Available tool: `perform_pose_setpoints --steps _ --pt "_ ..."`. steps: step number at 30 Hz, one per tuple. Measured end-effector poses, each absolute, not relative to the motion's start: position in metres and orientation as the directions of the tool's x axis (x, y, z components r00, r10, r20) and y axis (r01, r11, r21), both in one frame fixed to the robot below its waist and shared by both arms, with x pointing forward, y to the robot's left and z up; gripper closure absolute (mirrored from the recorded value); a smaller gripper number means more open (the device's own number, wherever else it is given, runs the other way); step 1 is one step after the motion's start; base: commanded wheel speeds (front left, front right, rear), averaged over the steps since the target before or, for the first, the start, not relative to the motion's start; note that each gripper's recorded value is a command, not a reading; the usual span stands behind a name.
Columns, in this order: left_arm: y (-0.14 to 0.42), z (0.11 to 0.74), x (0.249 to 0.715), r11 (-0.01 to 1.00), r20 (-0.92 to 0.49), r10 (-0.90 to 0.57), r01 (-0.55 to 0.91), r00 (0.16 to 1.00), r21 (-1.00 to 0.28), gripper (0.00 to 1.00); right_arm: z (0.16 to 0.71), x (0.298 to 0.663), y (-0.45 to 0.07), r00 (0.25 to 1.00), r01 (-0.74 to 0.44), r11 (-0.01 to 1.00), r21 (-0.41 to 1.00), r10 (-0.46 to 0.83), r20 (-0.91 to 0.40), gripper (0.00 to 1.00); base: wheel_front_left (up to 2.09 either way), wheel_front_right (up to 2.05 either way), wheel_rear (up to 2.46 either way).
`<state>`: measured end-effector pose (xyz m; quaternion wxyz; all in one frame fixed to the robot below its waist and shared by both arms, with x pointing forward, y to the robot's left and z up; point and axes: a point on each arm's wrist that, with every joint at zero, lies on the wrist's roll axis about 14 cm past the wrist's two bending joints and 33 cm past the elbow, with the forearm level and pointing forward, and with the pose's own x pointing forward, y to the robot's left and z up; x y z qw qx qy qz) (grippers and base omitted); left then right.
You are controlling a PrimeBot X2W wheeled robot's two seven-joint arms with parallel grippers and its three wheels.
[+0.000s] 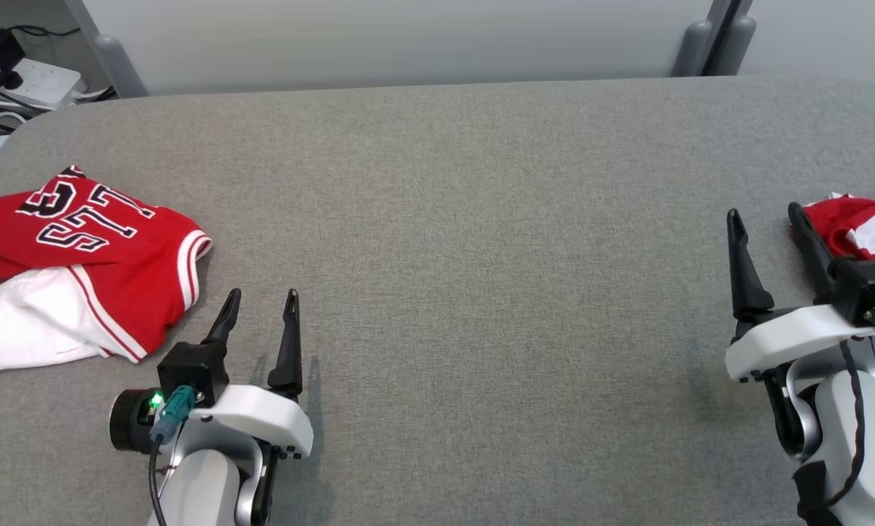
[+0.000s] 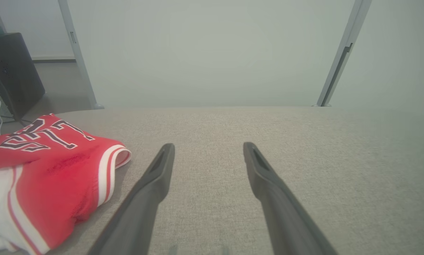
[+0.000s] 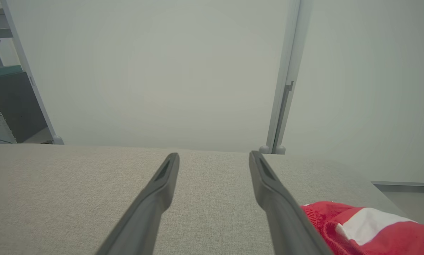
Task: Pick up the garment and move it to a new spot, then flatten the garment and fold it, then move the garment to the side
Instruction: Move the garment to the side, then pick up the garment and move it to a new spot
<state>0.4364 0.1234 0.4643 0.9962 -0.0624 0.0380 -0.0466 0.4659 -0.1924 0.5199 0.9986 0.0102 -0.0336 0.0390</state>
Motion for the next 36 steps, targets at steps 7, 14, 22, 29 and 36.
perform_pose_setpoints --steps 7,14,22,29,36 --pt "0.155 0.466 0.413 0.995 -0.067 -0.011 0.005 0.998 -0.096 0.00 0.515 0.447 -0.177 0.992 -0.110 0.993 0.045 0.107 0.061 0.00 0.00 0.00 0.00" --pt "0.178 0.461 0.384 0.995 -0.080 0.052 -0.058 0.995 -0.077 0.00 0.500 0.423 -0.169 0.993 -0.116 0.990 0.075 0.114 0.026 0.00 0.00 0.00 0.00" --pt "0.186 0.461 0.369 0.995 -0.076 0.077 -0.082 0.994 -0.056 0.00 0.493 0.408 -0.173 0.996 -0.089 0.991 0.101 0.089 0.010 0.00 0.00 0.00 0.00" --pt "0.189 0.462 0.367 0.994 -0.073 0.084 -0.088 0.994 -0.056 0.00 0.490 0.407 -0.171 0.996 -0.090 0.990 0.108 0.090 0.002 0.00 0.00 0.00 0.00" --pt "0.203 0.458 0.360 0.989 -0.088 0.130 -0.136 0.988 -0.064 0.00 0.485 0.413 -0.137 0.982 -0.184 0.978 0.100 0.186 -0.012 0.00 0.00 0.00 0.00"
